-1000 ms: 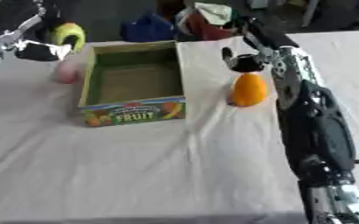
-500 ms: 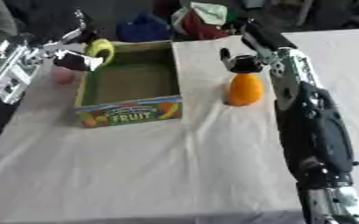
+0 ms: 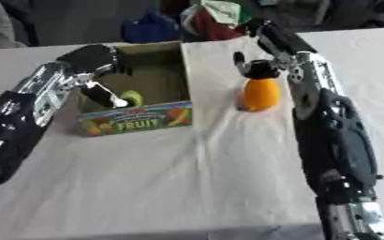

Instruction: Pick up objects on the table and place them in the box.

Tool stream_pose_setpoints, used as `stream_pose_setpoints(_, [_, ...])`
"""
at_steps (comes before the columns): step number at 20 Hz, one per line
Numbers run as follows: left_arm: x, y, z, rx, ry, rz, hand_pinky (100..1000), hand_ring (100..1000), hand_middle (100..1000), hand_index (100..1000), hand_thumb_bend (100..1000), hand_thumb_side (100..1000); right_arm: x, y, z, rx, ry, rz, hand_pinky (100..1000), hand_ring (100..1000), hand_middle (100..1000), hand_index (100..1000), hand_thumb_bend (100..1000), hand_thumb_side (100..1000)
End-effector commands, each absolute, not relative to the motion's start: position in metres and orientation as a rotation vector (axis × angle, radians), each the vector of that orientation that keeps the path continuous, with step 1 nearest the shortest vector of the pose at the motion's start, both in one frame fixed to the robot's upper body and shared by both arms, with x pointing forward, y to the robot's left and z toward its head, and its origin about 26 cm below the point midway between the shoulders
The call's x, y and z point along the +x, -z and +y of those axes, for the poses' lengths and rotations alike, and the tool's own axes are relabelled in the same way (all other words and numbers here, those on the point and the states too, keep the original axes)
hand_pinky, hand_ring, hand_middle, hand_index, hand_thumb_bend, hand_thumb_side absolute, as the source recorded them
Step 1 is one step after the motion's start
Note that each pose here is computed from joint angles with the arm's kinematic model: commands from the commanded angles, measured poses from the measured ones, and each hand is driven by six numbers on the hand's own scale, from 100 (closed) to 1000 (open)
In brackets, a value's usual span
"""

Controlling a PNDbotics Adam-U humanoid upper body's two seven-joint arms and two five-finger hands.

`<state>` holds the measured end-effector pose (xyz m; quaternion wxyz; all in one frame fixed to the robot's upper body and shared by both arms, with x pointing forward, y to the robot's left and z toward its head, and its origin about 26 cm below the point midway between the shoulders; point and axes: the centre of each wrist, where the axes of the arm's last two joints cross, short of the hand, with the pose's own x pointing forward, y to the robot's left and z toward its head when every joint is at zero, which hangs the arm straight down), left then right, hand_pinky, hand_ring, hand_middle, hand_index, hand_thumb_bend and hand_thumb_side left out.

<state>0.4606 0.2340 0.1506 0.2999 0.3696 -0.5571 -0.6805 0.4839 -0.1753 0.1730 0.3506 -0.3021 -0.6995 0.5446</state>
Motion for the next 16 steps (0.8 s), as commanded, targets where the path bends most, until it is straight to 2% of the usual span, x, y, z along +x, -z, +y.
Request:
stream_pose_setpoints(1, [0.461,-0.168,0.24,1.023,1.817,-1.468,702,665,676,802,873,552,0.484,-0.189,-0.175,-0.81,-1.403,-1.851,755,800,813,876,100,238])
stream_pose_setpoints(4, [0.458,-0.186,0.247,1.07,1.774,-1.513,724,699,708,821,904,575,0.484,-0.188,-0.176,-0.81,-1.401,-1.846,756,800,813,876,100,241])
stream_pose_setpoints(10, [0.441,-0.237,0.269,1.216,1.609,-1.637,721,686,698,810,851,606,0.484,-0.187,-0.178,-0.811,-1.399,-1.842,755,800,812,876,100,244])
stream_pose_setpoints(16, [0.435,-0.251,0.308,1.361,1.414,-1.558,715,680,689,803,801,572,0.484,-0.188,-0.18,-0.819,-1.395,-1.838,755,800,813,876,100,241])
